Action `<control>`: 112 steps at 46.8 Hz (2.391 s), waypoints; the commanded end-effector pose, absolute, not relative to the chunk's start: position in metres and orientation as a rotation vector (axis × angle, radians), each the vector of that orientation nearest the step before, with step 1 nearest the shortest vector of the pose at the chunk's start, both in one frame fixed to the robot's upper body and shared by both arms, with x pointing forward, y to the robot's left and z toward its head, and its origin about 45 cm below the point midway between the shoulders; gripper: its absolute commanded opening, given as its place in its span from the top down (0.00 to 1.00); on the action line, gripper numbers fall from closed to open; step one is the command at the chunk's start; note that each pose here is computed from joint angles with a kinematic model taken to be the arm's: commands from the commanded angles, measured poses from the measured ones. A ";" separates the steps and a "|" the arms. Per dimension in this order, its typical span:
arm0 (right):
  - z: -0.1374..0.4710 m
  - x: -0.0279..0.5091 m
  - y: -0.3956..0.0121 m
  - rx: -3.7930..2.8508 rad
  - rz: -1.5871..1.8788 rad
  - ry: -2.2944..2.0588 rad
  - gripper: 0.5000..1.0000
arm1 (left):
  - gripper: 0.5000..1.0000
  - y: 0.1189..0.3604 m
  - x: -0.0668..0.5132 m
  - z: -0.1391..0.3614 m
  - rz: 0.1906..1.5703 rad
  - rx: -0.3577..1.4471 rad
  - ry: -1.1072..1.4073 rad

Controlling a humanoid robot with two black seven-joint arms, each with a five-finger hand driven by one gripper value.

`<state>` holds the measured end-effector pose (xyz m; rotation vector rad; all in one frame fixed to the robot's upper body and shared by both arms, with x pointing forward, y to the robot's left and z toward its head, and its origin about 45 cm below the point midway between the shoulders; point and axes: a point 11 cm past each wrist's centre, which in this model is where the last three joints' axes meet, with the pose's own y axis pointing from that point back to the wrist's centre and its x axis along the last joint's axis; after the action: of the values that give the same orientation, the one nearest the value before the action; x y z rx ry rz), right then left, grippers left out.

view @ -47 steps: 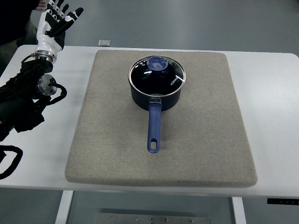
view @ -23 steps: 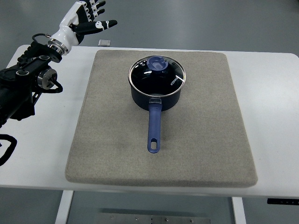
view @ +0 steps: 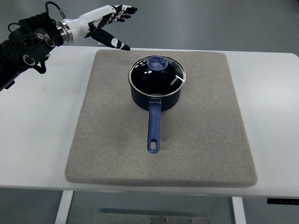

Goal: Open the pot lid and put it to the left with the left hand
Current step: 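Move the left hand over the glass lid and close fingers on the blue knob, then lift the glass lid off the saucepan with the left hand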

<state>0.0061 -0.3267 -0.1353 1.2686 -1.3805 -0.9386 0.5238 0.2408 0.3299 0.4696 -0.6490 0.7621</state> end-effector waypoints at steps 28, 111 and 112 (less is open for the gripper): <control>-0.135 0.006 -0.327 1.267 -0.937 -1.381 0.17 | 0.03 0.164 0.525 0.354 0.419 0.757 -0.935; -0.135 0.006 -0.329 1.256 -0.939 -1.392 0.17 | 1.00 0.116 0.517 0.357 0.284 0.795 -1.035; -0.135 0.006 -0.329 1.255 -0.939 -1.394 0.17 | 1.00 0.116 0.517 0.359 0.286 0.793 -1.039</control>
<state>0.0063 -0.3287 -0.1351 1.2555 -1.3923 -0.9387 0.5167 0.1167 0.3539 0.8021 -1.0347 0.2774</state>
